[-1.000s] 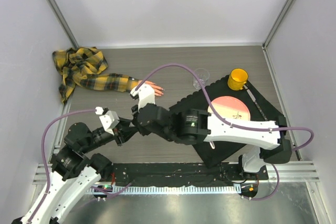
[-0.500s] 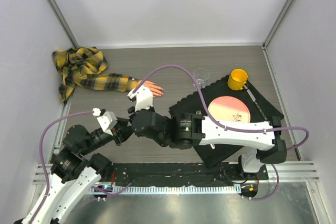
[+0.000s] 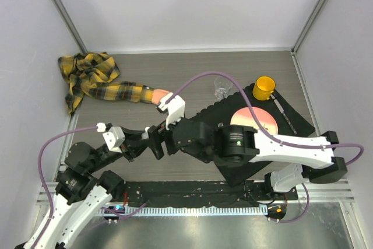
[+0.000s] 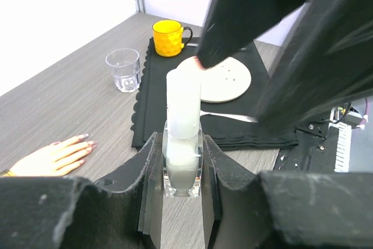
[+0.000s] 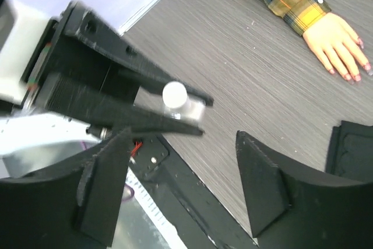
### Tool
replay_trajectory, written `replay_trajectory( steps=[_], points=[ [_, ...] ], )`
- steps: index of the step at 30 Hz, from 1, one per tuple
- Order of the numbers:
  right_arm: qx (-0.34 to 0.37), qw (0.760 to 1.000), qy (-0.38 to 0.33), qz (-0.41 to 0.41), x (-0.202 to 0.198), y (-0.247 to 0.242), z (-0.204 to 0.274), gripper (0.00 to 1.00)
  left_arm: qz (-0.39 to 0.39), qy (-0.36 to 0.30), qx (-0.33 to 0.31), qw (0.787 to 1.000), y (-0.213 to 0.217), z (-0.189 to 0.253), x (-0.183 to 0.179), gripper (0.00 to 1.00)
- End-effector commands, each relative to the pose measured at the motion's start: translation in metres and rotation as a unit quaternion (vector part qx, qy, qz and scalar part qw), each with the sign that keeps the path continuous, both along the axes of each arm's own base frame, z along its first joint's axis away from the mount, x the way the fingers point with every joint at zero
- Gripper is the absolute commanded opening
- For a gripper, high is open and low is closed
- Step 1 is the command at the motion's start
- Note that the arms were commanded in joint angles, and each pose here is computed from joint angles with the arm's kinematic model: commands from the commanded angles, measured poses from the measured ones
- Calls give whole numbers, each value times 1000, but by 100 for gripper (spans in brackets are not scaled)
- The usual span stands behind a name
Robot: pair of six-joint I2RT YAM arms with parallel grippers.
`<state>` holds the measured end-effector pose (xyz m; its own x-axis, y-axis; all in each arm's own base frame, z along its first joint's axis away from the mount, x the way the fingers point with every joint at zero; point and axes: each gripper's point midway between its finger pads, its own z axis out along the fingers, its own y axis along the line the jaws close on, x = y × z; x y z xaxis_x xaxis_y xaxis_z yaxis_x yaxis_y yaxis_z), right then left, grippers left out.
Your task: Paint the nails
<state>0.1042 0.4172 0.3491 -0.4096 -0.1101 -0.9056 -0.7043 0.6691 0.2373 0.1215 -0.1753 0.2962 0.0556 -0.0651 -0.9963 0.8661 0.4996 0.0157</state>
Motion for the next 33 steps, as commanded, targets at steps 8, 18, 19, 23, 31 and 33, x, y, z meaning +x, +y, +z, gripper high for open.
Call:
replay_trajectory(
  steps=[8, 18, 19, 23, 31, 33],
  points=[
    [72, 982, -102, 145, -2, -61, 63, 86, -50, 13, -40, 998, -18, 44, -4, 0],
    [119, 904, -160, 377, 34, -56, 66, 75, -147, 25, -61, 987, -58, 83, 6, 0],
    [125, 896, -173, 388, 35, -55, 74, 73, -152, 13, -64, 986, -59, 92, 6, 0],
    [132, 871, -184, 436, 43, -63, 70, 69, -157, 0, -56, 986, -65, 96, 13, 0],
    [168, 854, -189, 454, 41, -74, 60, 70, -159, -15, -59, 985, -66, 86, 19, 0],
    [172, 853, -186, 456, 42, -73, 61, 70, -164, -13, -61, 984, -65, 85, 19, 0]
  ],
)
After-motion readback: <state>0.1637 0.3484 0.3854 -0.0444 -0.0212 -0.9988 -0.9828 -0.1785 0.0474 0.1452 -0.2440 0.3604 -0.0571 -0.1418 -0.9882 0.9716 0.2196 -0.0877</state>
